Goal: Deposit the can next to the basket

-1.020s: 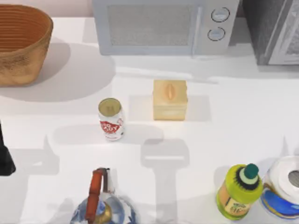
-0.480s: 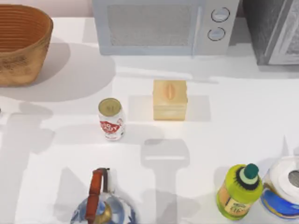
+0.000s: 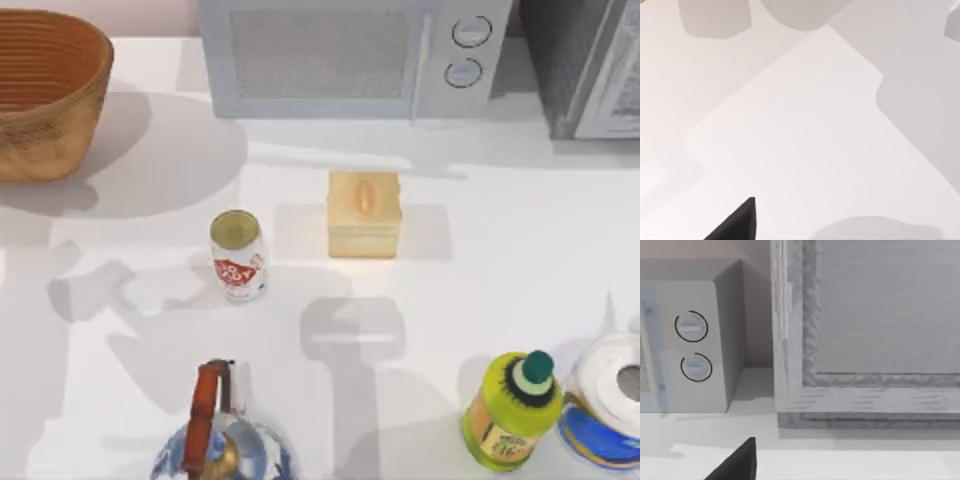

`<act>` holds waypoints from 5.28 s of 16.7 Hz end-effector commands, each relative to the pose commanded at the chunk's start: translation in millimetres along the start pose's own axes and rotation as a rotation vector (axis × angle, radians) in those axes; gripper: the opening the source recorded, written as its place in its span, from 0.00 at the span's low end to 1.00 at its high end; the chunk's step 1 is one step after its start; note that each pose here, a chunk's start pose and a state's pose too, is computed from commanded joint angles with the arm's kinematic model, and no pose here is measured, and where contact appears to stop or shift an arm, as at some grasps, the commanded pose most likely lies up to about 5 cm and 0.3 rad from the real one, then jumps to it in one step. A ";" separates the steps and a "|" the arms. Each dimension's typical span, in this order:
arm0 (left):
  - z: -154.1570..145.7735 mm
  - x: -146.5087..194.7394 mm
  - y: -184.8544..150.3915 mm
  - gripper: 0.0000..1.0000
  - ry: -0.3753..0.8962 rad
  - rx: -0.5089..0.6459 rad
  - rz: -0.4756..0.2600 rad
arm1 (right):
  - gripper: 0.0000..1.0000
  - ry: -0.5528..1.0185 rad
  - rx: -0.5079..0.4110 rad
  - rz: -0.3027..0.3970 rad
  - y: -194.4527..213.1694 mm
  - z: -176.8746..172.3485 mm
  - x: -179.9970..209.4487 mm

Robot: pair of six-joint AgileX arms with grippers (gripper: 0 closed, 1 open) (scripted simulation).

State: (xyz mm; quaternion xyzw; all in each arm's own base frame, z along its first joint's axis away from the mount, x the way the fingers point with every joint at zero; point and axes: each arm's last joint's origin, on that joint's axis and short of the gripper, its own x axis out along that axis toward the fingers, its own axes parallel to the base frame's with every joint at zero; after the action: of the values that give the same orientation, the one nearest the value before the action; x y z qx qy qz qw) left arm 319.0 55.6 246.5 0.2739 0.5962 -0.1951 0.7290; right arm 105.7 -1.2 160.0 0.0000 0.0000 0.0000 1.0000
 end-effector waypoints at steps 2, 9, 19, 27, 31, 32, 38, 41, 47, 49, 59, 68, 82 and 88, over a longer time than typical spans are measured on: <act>9.8 14.3 18.8 1.00 0.059 0.052 -0.069 | 1.00 0.000 0.000 0.000 0.0 0.0 0.0; 21.4 40.5 44.1 1.00 0.129 0.124 -0.176 | 1.00 0.000 0.000 0.000 0.0 0.0 0.0; 15.5 89.7 36.5 1.00 0.125 0.124 -0.170 | 1.00 0.000 0.000 0.000 0.0 0.0 0.0; 13.1 99.1 34.1 0.77 0.129 0.124 -0.176 | 1.00 0.000 0.000 0.000 0.0 0.0 0.0; 13.1 99.1 34.1 0.47 0.129 0.124 -0.176 | 1.00 0.000 0.000 0.000 0.0 0.0 0.0; 13.1 99.1 34.1 0.40 0.129 0.124 -0.176 | 1.00 0.000 0.000 0.000 0.0 0.0 0.0; 13.1 99.1 34.1 0.00 0.129 0.124 -0.176 | 1.00 0.000 0.000 0.000 0.0 0.0 0.0; 13.1 99.1 34.1 0.00 0.129 0.124 -0.176 | 1.00 0.000 0.000 0.000 0.0 0.0 0.0; 14.0 98.3 33.4 0.00 0.127 0.127 -0.174 | 1.00 0.000 0.000 0.000 0.0 0.0 0.0; 20.6 98.7 30.1 0.00 0.130 0.114 -0.175 | 1.00 0.000 0.000 0.000 0.0 0.0 0.0; 129.3 100.4 -66.4 0.00 0.201 -0.198 -0.172 | 1.00 0.000 0.000 0.000 0.0 0.0 0.0; 195.3 70.3 -212.5 0.00 0.216 -0.607 -0.117 | 1.00 0.000 0.000 0.000 0.0 0.0 0.0; 200.2 64.4 -243.3 0.00 0.195 -0.657 -0.114 | 1.00 0.000 0.000 0.000 0.0 0.0 0.0; 200.1 65.6 -244.0 0.15 0.193 -0.657 -0.114 | 1.00 0.000 0.000 0.000 0.0 0.0 0.0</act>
State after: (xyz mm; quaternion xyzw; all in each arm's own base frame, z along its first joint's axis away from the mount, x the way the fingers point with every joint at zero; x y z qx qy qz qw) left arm 336.5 -256.8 169.6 0.0080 0.7079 -0.0062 0.7063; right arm 105.7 -1.2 160.0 0.0000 0.0000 0.0000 1.0000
